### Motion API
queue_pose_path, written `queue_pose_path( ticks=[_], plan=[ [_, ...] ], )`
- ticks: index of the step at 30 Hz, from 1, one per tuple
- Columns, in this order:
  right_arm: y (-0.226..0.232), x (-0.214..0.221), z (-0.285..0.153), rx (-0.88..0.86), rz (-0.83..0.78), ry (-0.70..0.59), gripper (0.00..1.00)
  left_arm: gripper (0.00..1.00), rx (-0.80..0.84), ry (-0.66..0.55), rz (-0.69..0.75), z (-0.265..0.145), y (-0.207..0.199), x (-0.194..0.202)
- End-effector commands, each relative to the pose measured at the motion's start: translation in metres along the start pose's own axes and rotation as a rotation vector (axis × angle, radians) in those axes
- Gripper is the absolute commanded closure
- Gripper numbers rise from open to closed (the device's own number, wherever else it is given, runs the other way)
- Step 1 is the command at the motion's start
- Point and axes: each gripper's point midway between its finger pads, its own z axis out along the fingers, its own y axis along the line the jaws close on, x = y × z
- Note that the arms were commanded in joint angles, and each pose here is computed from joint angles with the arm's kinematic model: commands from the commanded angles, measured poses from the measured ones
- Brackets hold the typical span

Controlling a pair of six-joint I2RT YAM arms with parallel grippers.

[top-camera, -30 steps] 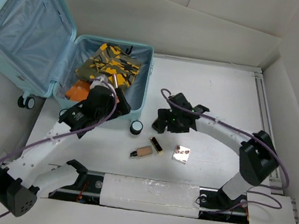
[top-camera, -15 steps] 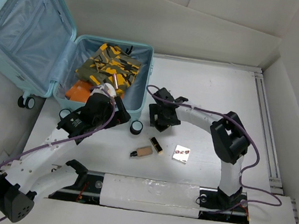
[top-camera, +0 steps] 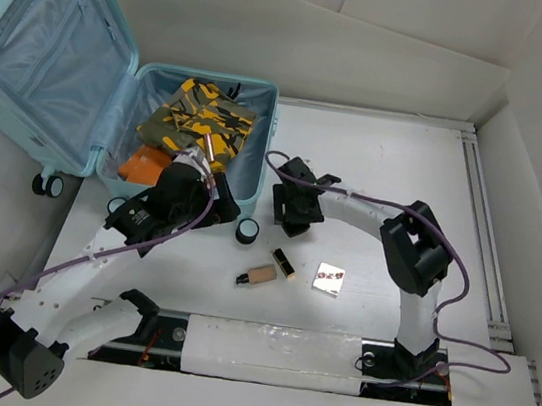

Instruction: Pack the luggage

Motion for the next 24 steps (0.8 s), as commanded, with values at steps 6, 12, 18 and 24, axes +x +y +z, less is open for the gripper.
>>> queue_pose_path(
  ticks=[6, 12, 18, 24],
  plan=[
    [-0.011, -0.058, -0.082, -0.149, 0.13, -0.164, 0.46, 0.12, 0.041, -0.175, 0.177, -0.026, -0.026, -0.06],
    [0.066, -0.115, -0.135, -0.472, 0.089, -0.191, 0.47, 0.12, 0.182, -0.454, 0.158, -0.095, -0.079, -0.138],
    [0.155, -0.21, -0.153, -0.681, 0.138, -0.28, 0.13, 0.12, 0.226, -0.37, 0.192, -0.093, -0.077, -0.113],
    [0.091, -0.242, -0.172, -0.711, 0.292, -0.336, 0.0, 0.13, 0.251, -0.219, 0.297, -0.057, -0.067, -0.072]
  ],
)
